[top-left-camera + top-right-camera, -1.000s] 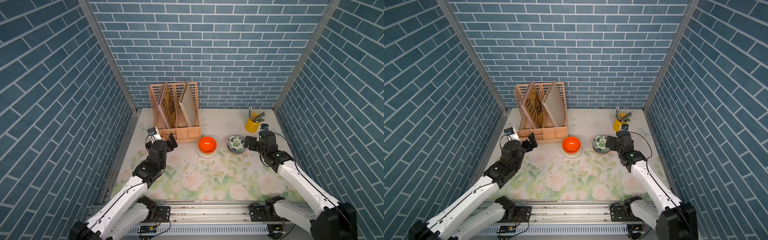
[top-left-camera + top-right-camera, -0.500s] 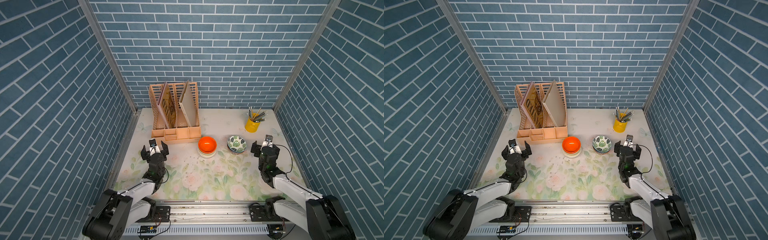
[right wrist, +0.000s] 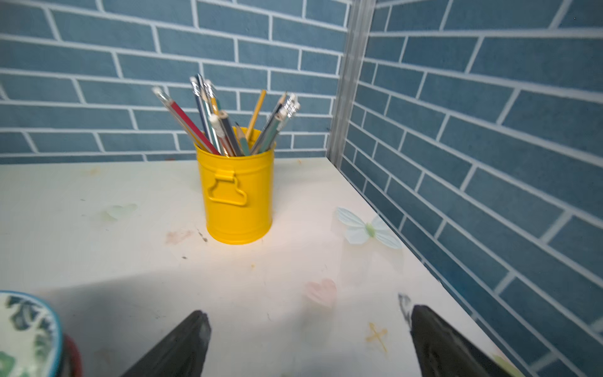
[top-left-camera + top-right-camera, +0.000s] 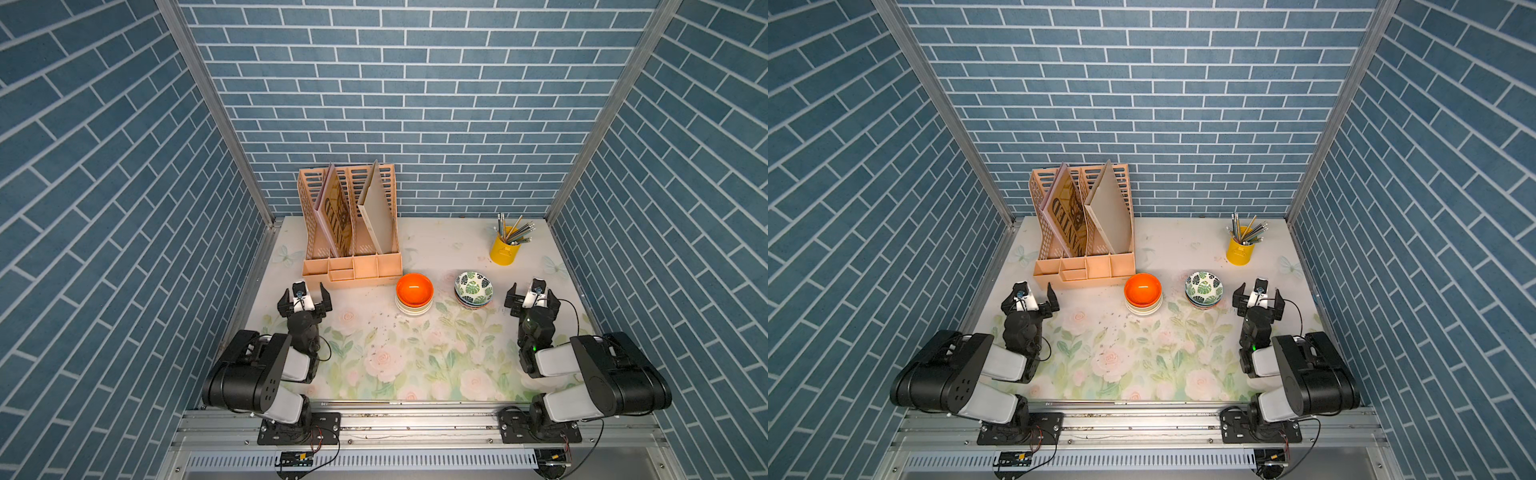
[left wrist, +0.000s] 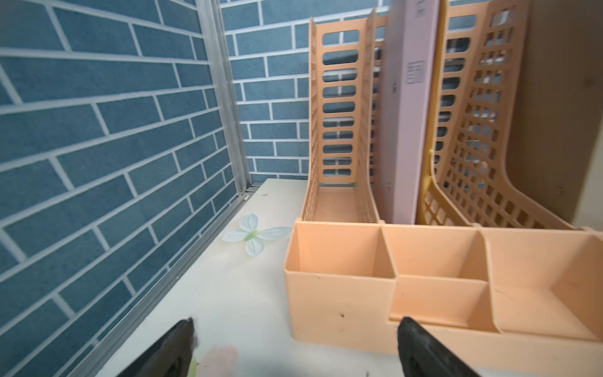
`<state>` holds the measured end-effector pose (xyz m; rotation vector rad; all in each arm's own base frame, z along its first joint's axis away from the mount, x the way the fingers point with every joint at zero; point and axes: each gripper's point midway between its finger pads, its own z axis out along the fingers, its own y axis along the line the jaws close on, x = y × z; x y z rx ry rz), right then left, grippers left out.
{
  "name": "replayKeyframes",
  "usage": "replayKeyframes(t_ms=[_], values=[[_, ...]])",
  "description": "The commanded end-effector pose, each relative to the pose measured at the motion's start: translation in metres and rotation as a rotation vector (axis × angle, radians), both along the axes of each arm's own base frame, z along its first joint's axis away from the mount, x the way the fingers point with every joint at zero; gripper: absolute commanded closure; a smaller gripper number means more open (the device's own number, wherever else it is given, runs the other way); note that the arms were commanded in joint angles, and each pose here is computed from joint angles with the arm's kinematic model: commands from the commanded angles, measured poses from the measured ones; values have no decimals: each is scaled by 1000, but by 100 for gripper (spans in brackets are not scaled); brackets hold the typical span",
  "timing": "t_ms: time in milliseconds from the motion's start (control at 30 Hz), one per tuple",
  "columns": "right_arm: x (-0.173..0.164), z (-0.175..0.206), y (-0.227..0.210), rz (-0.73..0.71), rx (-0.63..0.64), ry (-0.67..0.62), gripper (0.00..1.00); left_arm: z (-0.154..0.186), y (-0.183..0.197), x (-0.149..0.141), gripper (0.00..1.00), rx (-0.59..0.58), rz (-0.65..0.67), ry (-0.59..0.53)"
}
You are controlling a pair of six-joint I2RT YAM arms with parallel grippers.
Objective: Stack the bowls
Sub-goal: Reset both arms
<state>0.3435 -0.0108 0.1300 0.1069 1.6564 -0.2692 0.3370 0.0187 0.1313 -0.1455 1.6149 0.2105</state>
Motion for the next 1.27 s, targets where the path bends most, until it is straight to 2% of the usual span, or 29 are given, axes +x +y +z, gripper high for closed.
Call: replayKeyframes(t_ms=[0, 133, 200, 1233], values=[[-3, 22, 9, 82, -14, -128, 0, 19, -8, 5, 1, -2, -53, -77], [23, -2, 9, 102, 12, 17, 0, 3, -3, 32, 0, -37, -58, 34], [27, -4, 7, 136, 42, 26, 0, 1, -2, 33, 0, -50, -71, 38], [25, -2, 7, 140, 38, 13, 0, 2, -2, 32, 0, -47, -73, 35]])
